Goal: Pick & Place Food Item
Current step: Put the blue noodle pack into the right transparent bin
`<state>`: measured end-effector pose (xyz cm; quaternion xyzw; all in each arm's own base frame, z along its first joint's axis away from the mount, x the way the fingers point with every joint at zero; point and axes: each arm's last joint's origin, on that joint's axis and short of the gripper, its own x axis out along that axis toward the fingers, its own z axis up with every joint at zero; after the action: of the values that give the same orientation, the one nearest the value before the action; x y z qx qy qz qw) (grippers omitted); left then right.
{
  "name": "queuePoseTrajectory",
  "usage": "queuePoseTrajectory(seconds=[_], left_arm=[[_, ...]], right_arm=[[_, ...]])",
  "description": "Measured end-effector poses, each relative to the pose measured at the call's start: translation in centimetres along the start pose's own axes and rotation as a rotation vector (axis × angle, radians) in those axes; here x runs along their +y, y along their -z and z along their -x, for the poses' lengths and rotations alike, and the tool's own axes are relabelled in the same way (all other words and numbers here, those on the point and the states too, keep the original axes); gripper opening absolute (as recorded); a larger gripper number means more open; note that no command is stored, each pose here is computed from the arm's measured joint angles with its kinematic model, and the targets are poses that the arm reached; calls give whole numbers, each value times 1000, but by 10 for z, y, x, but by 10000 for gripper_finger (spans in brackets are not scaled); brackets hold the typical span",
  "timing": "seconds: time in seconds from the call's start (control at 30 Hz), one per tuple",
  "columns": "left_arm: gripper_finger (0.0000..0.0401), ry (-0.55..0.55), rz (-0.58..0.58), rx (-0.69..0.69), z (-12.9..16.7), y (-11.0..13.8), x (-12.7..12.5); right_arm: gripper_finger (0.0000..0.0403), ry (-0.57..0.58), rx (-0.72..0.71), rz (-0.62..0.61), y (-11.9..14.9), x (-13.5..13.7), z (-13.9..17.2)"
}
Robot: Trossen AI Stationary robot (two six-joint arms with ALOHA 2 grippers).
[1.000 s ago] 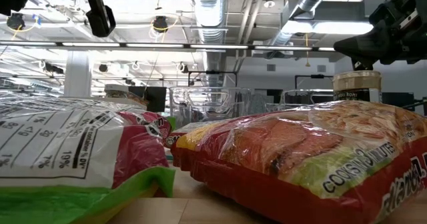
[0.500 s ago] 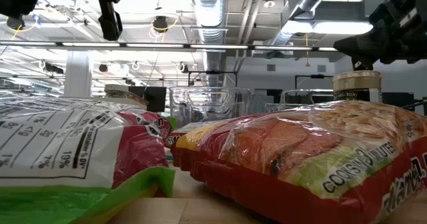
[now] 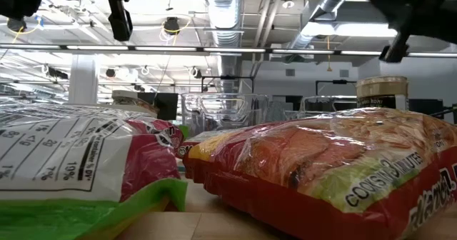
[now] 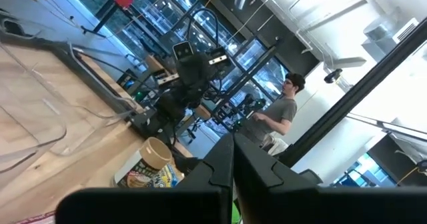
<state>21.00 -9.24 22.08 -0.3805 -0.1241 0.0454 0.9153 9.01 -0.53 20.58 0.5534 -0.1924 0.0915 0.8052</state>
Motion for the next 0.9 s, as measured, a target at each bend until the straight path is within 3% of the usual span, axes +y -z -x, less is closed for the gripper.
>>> queuePoseTrajectory(seconds=[0.17, 0.23, 0.37, 0.57, 0.9], left_arm=[[0, 8, -15, -11, 0, -1, -1], [0, 8, -14, -12, 0, -1, -1], [0, 10, -11, -15, 0, -2, -1], [0, 9, -9, -19, 0, -2, -1], [0, 9, -12, -19, 0, -2, -1]], right_arm=[[0, -88, 15, 2, -7, 27, -3], [0, -66, 35, 7, -11, 38, -4], [0, 79, 103, 39, -18, 60, -4], [0, 386, 234, 48, -28, 84, 0], [0, 768, 480, 3, -31, 104, -15]])
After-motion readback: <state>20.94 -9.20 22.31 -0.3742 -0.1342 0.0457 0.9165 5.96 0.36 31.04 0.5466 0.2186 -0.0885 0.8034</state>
